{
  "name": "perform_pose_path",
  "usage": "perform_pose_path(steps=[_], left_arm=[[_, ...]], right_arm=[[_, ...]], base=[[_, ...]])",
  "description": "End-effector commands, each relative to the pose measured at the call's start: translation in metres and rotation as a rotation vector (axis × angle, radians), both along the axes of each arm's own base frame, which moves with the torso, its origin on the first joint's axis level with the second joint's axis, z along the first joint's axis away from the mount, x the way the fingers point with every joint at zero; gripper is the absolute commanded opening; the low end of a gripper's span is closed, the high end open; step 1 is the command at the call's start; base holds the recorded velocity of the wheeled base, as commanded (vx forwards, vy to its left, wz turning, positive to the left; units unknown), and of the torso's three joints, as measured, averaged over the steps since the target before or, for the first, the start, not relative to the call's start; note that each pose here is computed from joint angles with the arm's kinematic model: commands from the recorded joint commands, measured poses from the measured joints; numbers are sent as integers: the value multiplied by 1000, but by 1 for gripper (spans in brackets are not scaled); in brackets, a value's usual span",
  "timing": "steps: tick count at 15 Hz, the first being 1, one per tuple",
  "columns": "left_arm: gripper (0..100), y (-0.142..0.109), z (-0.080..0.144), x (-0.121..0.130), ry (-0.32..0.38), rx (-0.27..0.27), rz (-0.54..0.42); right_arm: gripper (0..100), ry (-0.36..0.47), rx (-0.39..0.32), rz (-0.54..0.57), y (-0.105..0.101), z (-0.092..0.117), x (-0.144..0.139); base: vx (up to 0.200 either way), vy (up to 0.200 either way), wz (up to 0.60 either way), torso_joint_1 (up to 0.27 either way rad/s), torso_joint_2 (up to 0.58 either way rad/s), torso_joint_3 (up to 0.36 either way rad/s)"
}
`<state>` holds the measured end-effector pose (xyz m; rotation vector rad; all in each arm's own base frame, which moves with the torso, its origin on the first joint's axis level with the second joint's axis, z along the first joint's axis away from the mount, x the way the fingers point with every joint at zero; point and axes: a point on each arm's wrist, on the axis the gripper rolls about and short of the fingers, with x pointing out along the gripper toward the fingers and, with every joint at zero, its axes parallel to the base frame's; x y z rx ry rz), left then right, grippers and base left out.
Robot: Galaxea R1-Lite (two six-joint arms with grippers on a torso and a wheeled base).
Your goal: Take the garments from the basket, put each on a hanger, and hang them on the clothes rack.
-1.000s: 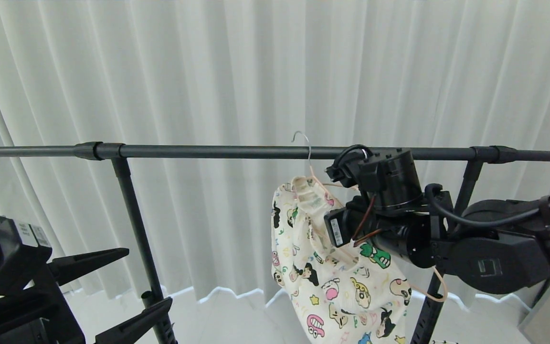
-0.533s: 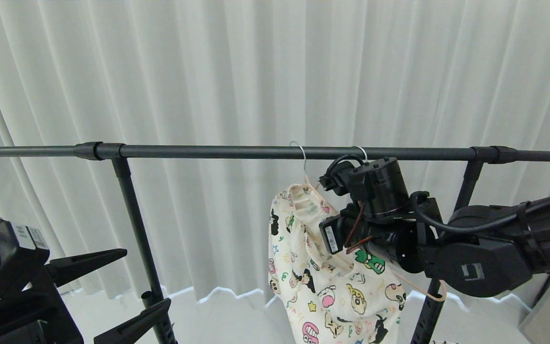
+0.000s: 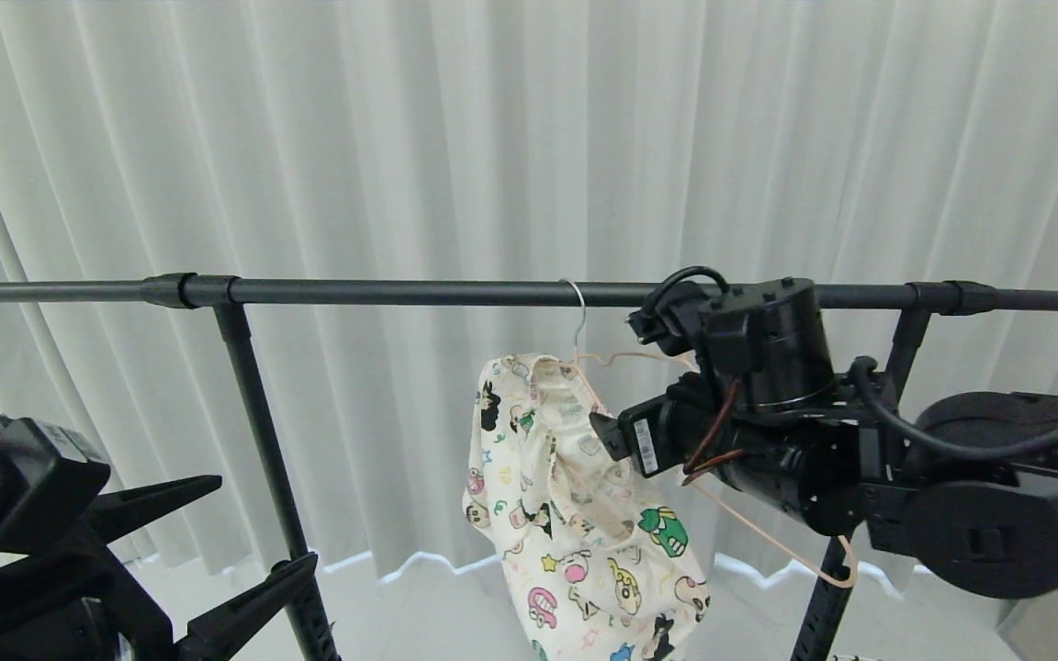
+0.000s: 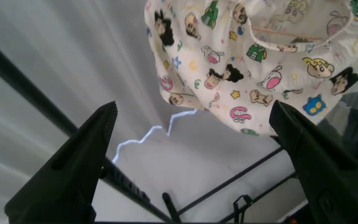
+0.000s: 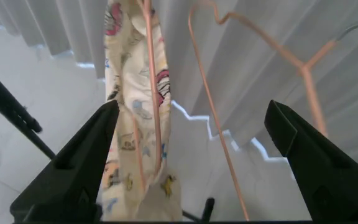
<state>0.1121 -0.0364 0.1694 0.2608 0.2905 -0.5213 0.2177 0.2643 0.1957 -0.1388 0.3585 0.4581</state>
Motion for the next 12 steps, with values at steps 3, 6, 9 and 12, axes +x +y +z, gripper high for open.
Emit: perform_pose_path(steps=[3, 6, 9, 12], left_arm=[[100, 9, -5, 7, 28, 23, 121], [100, 19, -8, 8, 33, 55, 269], [100, 28, -18, 5, 72, 68, 353], [100, 32, -22, 4, 84, 78, 401]], right_arm=[[100, -72, 54, 3, -45, 31, -36], [100, -105, -121, -54, -90, 25, -58], [100, -133, -203, -191, -119, 26, -72], [100, -157, -243, -289, -149, 26, -77]], base=[[0, 0, 0, 0, 0, 0], [0, 0, 0, 0, 0, 0], [-133, 0, 0, 3, -2, -3], [-200, 0, 0, 2, 1, 1]])
